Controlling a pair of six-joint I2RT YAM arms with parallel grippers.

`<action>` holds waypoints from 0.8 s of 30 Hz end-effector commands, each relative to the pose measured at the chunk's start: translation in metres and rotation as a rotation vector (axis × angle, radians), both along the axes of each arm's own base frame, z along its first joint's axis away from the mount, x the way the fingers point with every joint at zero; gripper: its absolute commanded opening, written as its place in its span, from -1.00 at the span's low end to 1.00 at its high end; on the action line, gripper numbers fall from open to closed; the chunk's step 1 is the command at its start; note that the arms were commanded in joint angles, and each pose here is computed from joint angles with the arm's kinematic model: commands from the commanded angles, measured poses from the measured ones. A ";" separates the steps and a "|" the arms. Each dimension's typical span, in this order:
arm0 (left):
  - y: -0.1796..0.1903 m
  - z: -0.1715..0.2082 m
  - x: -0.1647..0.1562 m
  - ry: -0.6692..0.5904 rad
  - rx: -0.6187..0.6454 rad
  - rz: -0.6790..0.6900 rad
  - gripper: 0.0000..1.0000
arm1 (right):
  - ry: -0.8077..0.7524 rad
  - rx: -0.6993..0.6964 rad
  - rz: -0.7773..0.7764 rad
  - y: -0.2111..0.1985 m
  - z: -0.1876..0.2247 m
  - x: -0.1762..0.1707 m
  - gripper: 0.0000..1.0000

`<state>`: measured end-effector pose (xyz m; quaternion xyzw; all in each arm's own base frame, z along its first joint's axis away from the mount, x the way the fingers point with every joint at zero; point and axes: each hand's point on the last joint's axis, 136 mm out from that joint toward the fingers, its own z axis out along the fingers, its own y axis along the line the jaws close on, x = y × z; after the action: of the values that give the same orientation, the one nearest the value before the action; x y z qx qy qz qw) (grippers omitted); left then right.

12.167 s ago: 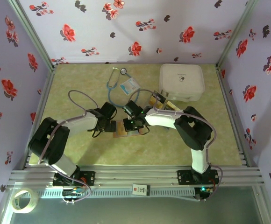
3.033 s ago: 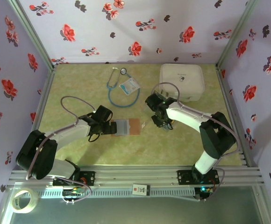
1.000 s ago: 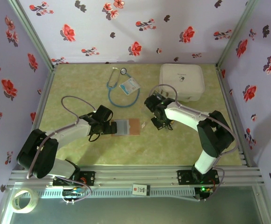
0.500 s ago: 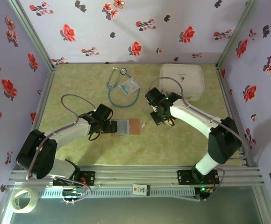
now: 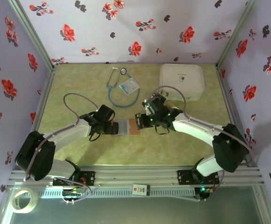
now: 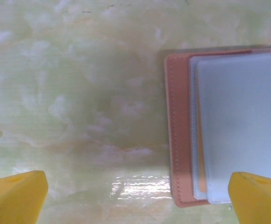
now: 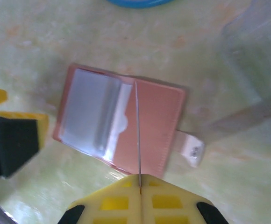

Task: Put the credit cards into the card holder
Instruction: Insert the credit card into the card slot.

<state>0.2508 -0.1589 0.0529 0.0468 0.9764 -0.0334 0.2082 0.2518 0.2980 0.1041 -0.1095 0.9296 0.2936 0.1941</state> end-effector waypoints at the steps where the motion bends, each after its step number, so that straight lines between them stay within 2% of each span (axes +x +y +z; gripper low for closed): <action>1: -0.001 0.002 0.002 -0.019 0.050 -0.033 0.99 | -0.001 0.215 -0.034 0.035 0.019 0.008 -1.00; 11: -0.014 -0.001 0.011 -0.033 0.074 -0.064 0.99 | 0.038 0.214 -0.074 0.035 -0.016 0.010 -1.00; 24: -0.017 -0.009 0.017 -0.035 0.095 -0.077 0.99 | 0.083 0.218 -0.116 0.026 -0.043 0.015 -1.00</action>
<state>0.2601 -0.1720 0.0405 0.0808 0.9748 -0.0036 0.2079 0.2631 0.3230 0.0638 -0.0336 0.9087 0.3732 0.1839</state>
